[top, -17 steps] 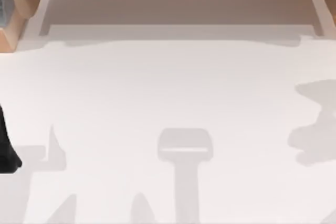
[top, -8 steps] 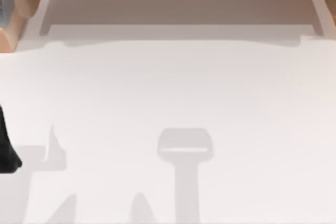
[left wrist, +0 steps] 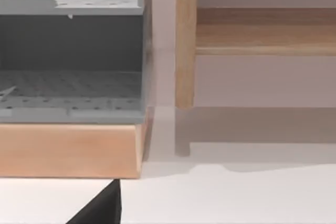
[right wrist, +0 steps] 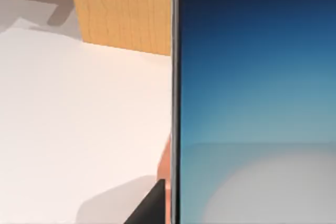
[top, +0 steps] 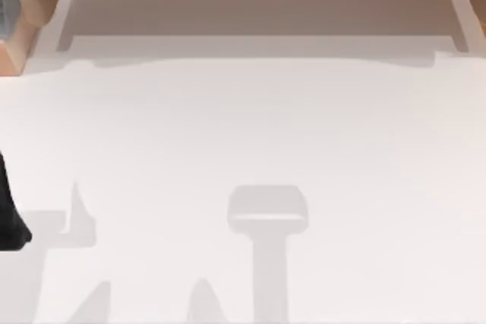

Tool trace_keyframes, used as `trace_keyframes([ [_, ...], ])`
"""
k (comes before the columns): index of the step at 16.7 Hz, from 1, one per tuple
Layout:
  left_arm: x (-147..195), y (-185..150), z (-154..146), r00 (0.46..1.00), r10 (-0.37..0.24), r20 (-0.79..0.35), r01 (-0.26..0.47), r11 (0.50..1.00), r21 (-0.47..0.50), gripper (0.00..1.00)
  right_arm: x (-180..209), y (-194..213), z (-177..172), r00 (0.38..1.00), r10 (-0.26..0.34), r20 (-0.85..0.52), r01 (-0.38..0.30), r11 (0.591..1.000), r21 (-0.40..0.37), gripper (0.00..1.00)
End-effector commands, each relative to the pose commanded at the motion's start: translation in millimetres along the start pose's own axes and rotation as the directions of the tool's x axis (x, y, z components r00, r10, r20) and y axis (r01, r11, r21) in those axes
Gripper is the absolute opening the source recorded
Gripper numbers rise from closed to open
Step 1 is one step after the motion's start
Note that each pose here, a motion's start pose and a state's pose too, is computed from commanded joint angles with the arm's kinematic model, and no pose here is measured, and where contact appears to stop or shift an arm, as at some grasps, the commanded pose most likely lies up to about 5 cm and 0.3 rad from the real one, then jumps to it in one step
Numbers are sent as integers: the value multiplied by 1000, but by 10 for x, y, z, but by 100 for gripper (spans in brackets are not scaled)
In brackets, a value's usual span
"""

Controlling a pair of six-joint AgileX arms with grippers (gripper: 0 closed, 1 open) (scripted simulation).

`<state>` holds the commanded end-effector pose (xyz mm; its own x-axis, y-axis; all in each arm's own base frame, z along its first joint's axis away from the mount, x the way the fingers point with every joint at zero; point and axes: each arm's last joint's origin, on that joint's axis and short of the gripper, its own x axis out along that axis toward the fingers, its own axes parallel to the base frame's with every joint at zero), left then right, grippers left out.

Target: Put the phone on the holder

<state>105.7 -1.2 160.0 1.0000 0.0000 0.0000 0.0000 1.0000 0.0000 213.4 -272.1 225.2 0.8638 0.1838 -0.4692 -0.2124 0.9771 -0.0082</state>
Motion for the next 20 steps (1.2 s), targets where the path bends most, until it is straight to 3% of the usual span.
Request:
trace_keyframes([
  [6,0,0,0,1000,0,0,0,1000,0,100,212,68,95,999,-49,-23,47,996,-69,0],
  [11,0,0,0,1000,0,0,0,1000,0,100,449,-14,-40,1000,4,3,-4,1000,18,0],
  [16,0,0,0,1000,0,0,0,1000,0,100,467,-27,-52,1000,11,8,-11,1000,26,0],
  [20,0,0,0,1000,0,0,0,1000,0,100,467,-27,-52,1000,11,8,-11,1000,26,30],
])
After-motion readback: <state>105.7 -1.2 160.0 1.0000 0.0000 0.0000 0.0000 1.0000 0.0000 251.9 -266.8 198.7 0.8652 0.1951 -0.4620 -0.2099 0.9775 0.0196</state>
